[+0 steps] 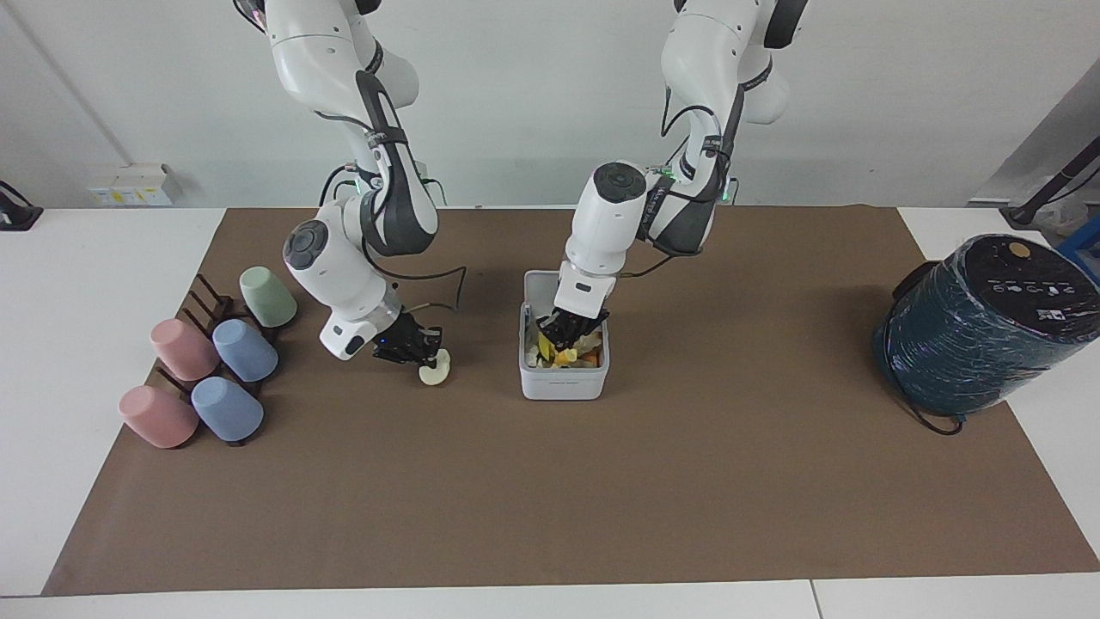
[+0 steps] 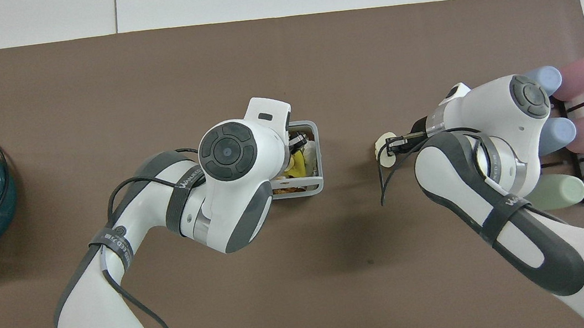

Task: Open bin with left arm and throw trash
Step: 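Grasp the cream piece with the right gripper while the left gripper withdraws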

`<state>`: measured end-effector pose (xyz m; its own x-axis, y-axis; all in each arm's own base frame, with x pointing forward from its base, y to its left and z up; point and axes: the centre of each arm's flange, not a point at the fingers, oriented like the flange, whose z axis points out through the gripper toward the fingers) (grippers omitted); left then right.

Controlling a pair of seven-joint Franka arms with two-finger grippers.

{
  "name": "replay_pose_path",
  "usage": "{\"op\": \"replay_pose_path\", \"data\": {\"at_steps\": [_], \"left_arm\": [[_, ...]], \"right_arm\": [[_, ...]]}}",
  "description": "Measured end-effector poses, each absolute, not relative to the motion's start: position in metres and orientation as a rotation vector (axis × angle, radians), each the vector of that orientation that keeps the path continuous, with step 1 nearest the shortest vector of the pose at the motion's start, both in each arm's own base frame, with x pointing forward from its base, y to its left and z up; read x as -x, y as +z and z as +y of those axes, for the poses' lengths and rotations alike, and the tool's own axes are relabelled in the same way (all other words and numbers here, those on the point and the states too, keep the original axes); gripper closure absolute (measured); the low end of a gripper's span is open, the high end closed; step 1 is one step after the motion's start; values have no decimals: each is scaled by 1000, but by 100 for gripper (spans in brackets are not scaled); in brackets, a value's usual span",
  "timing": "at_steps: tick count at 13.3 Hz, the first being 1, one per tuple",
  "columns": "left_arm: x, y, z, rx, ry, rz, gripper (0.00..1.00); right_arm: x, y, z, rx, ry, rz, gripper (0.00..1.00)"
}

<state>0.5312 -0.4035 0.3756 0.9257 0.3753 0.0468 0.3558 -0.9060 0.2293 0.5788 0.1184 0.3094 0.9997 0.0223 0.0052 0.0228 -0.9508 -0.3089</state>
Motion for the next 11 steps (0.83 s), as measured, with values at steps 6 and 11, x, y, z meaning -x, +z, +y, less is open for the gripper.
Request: {"op": "replay_pose_path", "data": {"at_steps": [6,11], "left_arm": [[-529,368,-407,-2873,126,545,81],[-527,362,-408,-2866,139,541,55]], "right_arm": [[-581,381,121,2794,-9,10,96],[-577,408,124,2785,-38,47,96]]}}
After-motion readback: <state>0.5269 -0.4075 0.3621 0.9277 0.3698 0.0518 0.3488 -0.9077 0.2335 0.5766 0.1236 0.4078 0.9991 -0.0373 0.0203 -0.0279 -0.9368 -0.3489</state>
